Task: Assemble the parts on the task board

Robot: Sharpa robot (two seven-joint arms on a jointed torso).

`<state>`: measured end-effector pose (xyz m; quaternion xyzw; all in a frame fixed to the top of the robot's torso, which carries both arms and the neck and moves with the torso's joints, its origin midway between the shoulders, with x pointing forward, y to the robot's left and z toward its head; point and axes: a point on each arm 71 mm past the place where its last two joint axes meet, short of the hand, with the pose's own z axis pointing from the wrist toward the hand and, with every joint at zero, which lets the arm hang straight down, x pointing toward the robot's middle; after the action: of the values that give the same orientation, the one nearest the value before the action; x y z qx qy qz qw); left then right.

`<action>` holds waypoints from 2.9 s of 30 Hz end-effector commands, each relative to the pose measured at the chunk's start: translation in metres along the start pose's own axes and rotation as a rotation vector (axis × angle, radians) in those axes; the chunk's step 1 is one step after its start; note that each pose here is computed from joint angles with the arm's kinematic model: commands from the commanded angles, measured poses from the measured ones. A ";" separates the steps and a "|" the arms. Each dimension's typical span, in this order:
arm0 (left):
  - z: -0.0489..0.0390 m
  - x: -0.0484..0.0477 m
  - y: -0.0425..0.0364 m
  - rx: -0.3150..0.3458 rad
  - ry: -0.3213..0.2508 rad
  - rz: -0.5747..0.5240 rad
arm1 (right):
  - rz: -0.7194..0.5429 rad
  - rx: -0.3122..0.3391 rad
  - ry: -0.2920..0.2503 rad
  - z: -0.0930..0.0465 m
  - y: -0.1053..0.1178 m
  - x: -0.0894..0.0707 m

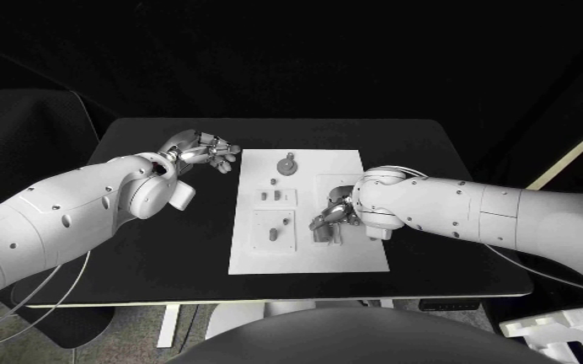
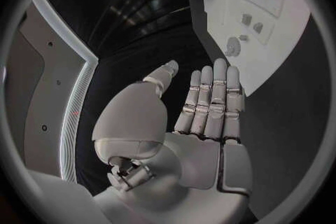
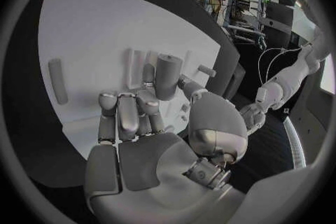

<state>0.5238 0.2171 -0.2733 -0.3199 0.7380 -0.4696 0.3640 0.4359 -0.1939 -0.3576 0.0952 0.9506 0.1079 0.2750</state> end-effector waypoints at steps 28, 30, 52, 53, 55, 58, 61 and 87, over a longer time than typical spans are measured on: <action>-0.0002 0.0010 -0.0008 0.003 0.013 -0.002 | 0.023 -0.021 -0.040 0.000 0.000 -0.002; -0.0002 0.0008 -0.0006 0.003 0.013 -0.002 | 0.031 -0.027 -0.056 -0.001 0.000 -0.003; -0.0011 -0.0007 0.0002 0.000 0.010 -0.001 | -0.003 -0.086 0.003 -0.022 -0.012 0.006; -0.0011 -0.0008 0.0002 0.000 0.010 -0.001 | -0.005 -0.088 0.007 -0.022 -0.012 0.007; -0.0011 -0.0007 0.0002 0.000 0.010 -0.001 | -0.010 -0.090 0.016 -0.022 -0.011 0.007; -0.0010 -0.0005 0.0001 0.001 0.011 -0.002 | -0.016 -0.092 0.027 -0.022 -0.011 0.008; -0.0010 -0.0006 0.0001 0.001 0.011 -0.001 | -0.021 -0.095 0.031 -0.022 -0.010 0.009; -0.0007 0.0000 -0.0001 0.002 0.012 -0.001 | -0.048 -0.075 -0.018 -0.017 -0.009 0.004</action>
<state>0.5237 0.2201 -0.2738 -0.3217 0.7394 -0.4661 0.3640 0.4230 -0.2055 -0.3478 0.0727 0.9448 0.1360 0.2890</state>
